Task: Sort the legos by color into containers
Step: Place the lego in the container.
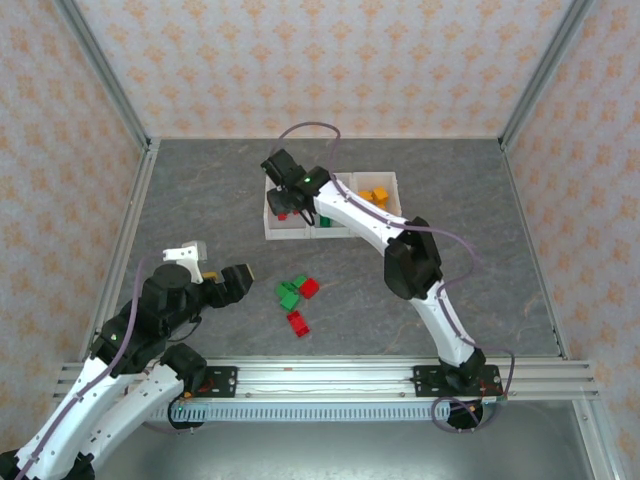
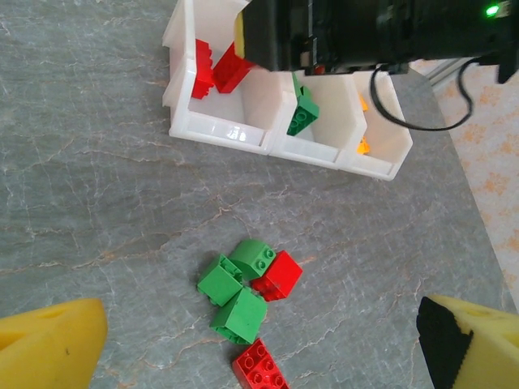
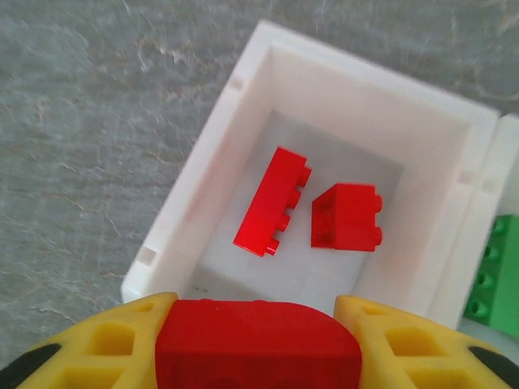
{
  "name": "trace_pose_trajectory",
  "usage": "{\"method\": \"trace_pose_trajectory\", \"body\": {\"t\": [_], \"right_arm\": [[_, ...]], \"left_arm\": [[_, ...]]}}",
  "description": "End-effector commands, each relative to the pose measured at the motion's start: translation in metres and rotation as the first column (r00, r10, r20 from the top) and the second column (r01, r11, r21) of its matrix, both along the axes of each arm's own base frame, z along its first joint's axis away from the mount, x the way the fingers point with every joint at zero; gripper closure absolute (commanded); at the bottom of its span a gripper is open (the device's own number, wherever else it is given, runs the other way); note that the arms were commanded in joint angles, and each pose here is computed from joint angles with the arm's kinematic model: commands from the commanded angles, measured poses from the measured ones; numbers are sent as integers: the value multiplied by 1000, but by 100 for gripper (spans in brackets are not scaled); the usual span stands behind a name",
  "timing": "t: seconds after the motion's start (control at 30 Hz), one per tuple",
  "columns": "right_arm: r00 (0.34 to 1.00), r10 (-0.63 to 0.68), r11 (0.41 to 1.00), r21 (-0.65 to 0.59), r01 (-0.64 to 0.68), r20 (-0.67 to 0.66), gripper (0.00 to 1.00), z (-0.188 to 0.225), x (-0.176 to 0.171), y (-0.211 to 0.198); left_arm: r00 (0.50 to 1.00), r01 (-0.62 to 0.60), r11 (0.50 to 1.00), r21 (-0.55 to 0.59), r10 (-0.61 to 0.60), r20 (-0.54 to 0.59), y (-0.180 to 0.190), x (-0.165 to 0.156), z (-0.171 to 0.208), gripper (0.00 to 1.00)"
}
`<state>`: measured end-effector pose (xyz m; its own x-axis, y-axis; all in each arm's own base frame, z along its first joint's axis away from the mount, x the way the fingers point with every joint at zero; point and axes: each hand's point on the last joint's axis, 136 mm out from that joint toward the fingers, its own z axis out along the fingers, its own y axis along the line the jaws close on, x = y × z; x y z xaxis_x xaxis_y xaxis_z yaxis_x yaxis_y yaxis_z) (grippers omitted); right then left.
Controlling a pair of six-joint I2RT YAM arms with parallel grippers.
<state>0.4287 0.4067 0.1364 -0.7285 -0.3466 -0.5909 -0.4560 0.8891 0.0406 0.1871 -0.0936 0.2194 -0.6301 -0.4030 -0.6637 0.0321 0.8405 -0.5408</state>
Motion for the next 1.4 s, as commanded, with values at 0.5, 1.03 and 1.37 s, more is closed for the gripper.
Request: {"method": "trace_pose_trajectory", "body": {"t": [0.5, 1.03, 1.37], "right_arm": [[995, -28, 994, -104, 17, -99, 67, -79, 2, -8], [995, -66, 989, -137, 55, -72, 35, -74, 7, -14], [997, -73, 993, -98, 70, -26, 35, -36, 9, -14]], "left_arm": [[999, 24, 1000, -3, -24, 23, -1, -3, -4, 1], [999, 18, 1000, -3, -18, 28, 0, -4, -3, 1], [1000, 13, 1000, -5, -13, 24, 0, -3, -3, 1]]}}
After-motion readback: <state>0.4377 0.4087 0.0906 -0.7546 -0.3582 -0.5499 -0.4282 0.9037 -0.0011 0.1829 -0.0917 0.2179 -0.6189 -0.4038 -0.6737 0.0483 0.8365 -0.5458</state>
